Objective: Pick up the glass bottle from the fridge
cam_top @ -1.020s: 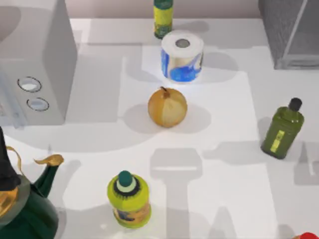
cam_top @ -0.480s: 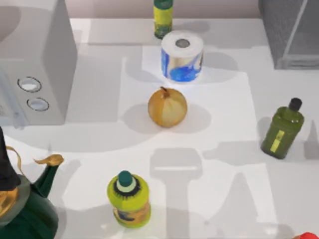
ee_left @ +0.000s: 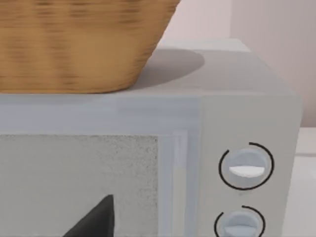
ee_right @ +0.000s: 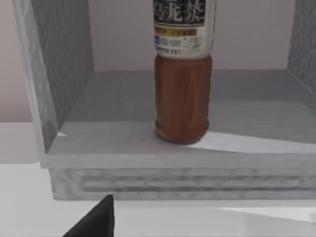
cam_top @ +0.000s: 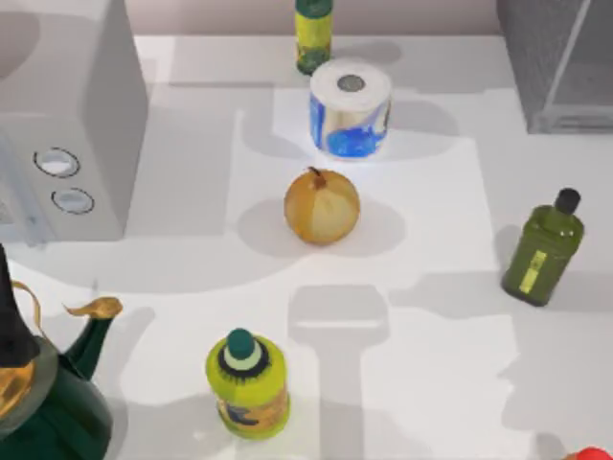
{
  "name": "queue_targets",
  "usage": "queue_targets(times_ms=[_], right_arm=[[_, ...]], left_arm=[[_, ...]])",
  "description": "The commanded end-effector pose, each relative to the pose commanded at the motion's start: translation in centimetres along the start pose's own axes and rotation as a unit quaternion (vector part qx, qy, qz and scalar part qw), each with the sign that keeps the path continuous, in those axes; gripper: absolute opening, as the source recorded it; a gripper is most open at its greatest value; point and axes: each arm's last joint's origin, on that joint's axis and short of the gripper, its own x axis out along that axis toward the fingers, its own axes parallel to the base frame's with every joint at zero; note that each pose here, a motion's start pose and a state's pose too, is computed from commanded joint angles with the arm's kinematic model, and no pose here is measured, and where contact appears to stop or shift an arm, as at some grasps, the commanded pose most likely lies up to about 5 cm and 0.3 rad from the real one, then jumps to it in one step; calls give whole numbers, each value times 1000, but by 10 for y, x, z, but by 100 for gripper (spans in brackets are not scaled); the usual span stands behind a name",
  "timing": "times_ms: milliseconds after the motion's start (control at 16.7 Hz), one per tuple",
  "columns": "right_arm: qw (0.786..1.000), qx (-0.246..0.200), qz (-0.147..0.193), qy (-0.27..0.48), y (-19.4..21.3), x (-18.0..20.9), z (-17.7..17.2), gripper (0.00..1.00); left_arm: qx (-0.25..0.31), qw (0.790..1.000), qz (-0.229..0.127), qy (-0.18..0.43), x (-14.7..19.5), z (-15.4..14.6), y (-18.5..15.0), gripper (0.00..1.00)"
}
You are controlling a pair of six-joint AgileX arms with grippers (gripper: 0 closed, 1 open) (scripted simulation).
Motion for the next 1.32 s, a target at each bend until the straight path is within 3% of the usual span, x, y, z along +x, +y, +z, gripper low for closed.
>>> queue_targets(times_ms=[840,1020,1320], right_arm=[[1000,-3,2,-7,-18,15,-19,100],[1000,-4,1,-7,-21,49,-17,100],[1000,-6,-3,-18,-16,144,-2,100]], left_arm=[[0,1000,0,0,0,0,0,100],[0,1000,0,0,0,0,0,100],[0,1000,0,0,0,0,0,100]])
